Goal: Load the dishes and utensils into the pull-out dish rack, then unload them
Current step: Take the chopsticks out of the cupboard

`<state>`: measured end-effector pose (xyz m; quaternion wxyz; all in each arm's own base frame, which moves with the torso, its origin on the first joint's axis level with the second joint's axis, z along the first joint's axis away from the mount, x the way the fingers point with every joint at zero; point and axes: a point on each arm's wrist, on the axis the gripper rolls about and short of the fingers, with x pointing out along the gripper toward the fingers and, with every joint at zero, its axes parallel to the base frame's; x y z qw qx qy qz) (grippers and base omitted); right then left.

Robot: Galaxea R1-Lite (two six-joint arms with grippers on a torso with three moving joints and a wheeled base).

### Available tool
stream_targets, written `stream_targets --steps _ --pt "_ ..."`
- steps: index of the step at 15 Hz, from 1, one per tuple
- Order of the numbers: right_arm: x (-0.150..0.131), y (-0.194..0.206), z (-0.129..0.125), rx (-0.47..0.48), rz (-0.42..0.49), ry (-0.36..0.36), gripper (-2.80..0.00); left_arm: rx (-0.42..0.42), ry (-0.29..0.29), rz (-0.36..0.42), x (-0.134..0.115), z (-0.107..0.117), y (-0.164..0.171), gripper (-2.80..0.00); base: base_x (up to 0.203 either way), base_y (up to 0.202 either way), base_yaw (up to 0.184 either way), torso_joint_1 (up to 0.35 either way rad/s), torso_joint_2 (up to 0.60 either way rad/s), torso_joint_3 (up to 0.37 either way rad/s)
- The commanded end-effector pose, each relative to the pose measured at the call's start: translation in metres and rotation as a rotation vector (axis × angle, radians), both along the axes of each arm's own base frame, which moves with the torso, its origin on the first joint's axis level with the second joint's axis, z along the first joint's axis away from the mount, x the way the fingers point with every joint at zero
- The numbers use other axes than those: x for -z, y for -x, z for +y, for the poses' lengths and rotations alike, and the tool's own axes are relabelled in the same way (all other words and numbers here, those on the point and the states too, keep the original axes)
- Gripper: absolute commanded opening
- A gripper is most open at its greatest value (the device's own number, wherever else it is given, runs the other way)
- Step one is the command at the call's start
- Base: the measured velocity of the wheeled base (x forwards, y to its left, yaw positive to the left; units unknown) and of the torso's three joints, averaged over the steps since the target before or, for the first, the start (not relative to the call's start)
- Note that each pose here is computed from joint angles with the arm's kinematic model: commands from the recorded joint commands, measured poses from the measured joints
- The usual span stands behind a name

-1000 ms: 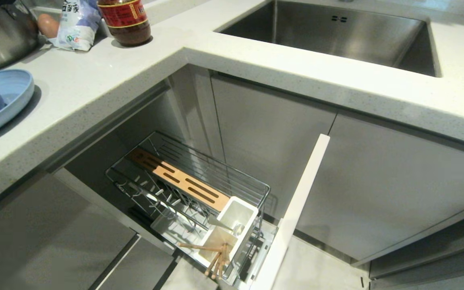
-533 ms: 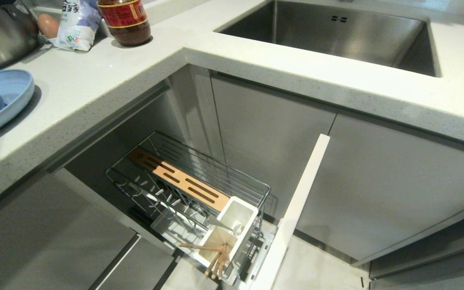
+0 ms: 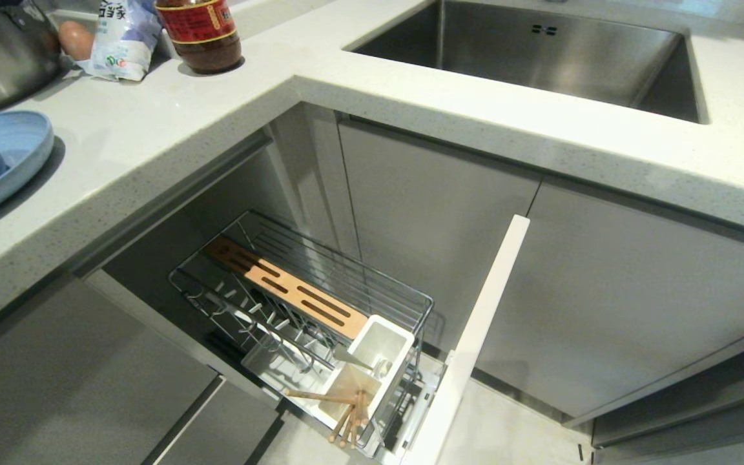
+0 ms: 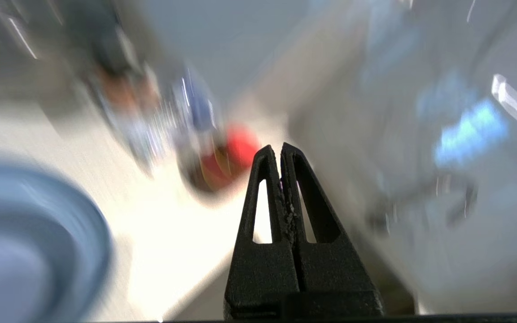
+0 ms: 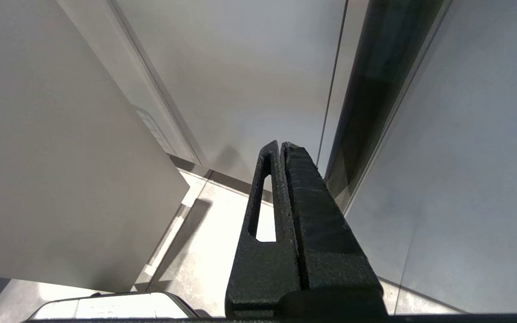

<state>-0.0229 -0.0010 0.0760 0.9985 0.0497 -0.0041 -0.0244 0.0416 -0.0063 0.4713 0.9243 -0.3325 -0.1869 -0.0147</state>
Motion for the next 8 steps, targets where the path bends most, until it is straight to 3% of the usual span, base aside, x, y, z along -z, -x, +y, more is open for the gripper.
stream_targets --steps 1,4,8 --pt "0.000 0.000 0.000 0.000 -0.005 0.000 -2.80 0.173 -0.070 0.177 0.024 -0.042 -0.048 -2.80 0.000 0.000 0.000 0.000 0.00 0.000" --pt "0.000 0.000 0.000 0.000 -0.004 0.000 -2.80 0.244 -0.250 0.458 0.074 -0.085 -0.085 -2.80 0.000 0.000 0.000 0.000 0.00 0.000" --pt "0.000 0.000 0.000 0.000 -0.005 0.000 -2.80 0.364 -0.434 0.694 0.111 -0.097 -0.092 -2.80 0.000 0.000 0.000 0.000 0.00 0.000"
